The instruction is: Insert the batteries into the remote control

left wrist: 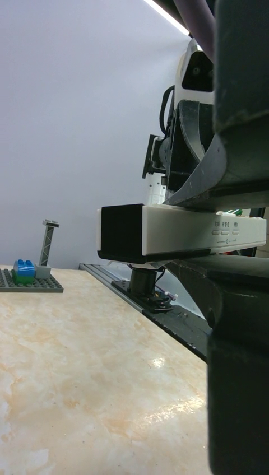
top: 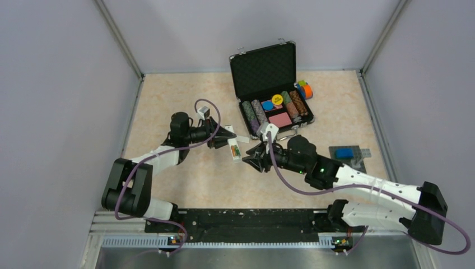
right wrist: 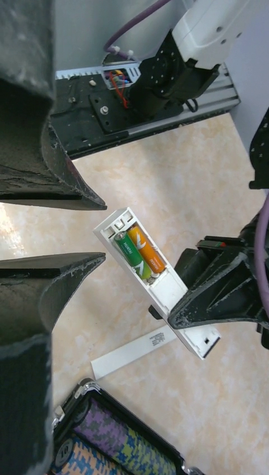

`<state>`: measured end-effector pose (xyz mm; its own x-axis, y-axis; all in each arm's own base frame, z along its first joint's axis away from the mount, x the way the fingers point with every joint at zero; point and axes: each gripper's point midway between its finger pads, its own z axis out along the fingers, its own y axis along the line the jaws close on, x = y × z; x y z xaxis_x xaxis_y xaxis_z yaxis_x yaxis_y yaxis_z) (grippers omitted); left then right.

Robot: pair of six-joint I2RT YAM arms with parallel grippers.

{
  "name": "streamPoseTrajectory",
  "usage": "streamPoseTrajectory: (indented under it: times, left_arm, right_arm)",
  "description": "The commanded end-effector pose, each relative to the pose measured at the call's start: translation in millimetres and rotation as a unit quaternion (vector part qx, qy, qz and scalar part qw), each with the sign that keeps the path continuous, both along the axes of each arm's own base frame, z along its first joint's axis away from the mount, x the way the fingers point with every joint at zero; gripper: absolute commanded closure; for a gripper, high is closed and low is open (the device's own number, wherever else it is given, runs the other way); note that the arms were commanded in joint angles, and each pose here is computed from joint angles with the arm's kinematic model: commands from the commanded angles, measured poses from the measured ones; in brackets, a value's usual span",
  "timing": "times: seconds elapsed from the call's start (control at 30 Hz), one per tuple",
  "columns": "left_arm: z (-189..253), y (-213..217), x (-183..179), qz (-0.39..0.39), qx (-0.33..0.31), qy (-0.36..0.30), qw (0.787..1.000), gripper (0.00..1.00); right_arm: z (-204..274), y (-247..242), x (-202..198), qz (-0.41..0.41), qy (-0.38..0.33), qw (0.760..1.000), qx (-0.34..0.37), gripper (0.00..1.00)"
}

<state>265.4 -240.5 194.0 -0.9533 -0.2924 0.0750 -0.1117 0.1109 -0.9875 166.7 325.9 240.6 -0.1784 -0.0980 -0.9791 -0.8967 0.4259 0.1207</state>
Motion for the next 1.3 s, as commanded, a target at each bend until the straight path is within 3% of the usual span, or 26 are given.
streamPoseTrajectory:
  times: [0.0,0.27,1.27]
  left_arm:
    - [3,0,-2,-0.002,-0.002,-0.025,1.0,1.0]
    - [-4,1,-5,-0.004,0.002,-0.019,1.0,1.0]
    - [-9,-2,-6,-0.005,0.006,-0.014,1.0,1.0]
  right_arm:
    - [11,15,-1,0.023,-0.008,1.0,-0.004,0.67]
    - [4,18,10,-0.006,0.013,1.0,-0.019,0.75]
    - [-3,26,16,-0.014,0.028,0.999,-0.028,0.76]
